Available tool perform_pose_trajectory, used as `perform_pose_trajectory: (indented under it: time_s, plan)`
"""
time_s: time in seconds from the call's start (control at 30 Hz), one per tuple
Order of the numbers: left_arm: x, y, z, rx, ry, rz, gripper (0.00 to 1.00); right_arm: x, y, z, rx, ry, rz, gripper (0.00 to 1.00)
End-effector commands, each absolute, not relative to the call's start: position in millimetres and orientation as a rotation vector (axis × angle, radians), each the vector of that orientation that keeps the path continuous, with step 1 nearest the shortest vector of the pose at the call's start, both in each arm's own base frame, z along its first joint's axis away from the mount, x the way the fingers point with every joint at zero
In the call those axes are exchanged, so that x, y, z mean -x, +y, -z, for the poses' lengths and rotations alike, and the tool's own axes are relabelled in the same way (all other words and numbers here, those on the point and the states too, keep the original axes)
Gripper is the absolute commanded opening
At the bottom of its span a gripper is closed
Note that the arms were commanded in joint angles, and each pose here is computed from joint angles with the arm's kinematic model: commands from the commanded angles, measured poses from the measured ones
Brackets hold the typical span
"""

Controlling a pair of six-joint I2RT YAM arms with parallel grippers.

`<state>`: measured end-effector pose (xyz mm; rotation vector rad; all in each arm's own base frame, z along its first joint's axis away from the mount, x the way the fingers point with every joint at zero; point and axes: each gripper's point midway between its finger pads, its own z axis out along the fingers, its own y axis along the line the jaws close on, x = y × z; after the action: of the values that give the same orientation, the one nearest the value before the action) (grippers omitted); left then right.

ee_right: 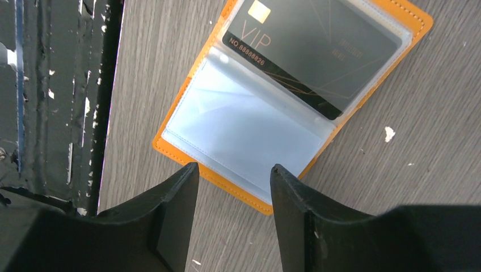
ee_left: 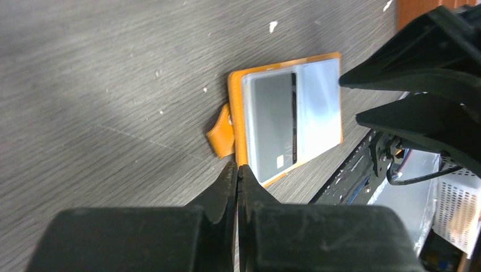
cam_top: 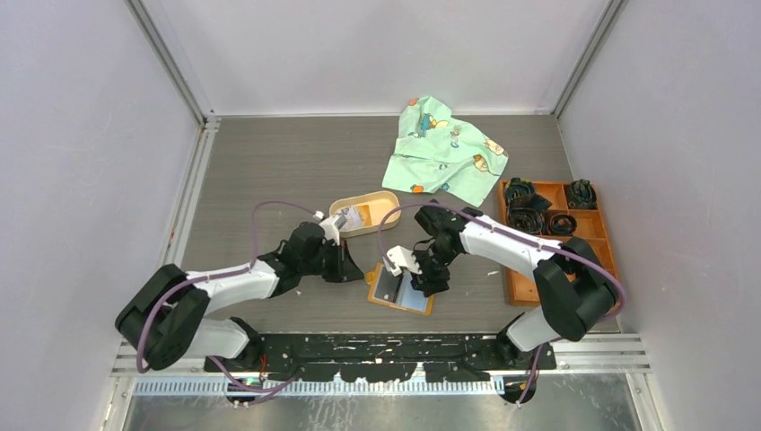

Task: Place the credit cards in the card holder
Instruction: Close the card holder at the center of the board.

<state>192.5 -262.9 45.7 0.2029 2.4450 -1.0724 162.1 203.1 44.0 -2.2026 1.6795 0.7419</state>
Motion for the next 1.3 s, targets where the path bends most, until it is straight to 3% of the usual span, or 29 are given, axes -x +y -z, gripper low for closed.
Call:
perform_pose_trajectory:
  time_s: [0.0,0.07,0.23,0.37,0.97,1.27]
  plan:
    - [-205,-262,-71,-0.285,2.363,1.023,0.00,-166,200,-52,2.236,1.604,-0.677,0.55]
    - [-206,-261,-69,-0.260,2.392,1.008,0.01,-165,200,-51,2.237,1.609,-0.681,0.55]
    - [-203,-265,-51,-0.188,2.480,1.021,0.27,-165,200,-51,2.239,1.606,-0.685,0.55]
    - [-208,-270,-40,-0.147,2.521,1.020,0.35,-163,199,-49,2.243,1.618,-0.695,0.55]
    - [-201,-288,-18,-0.119,2.636,1.047,0.32,-149,185,-9,2.534,1.599,-0.547,0.53]
    - [-197,-296,-19,-0.113,2.625,1.114,0.22,-147,184,-6,2.577,1.604,-0.531,0.51]
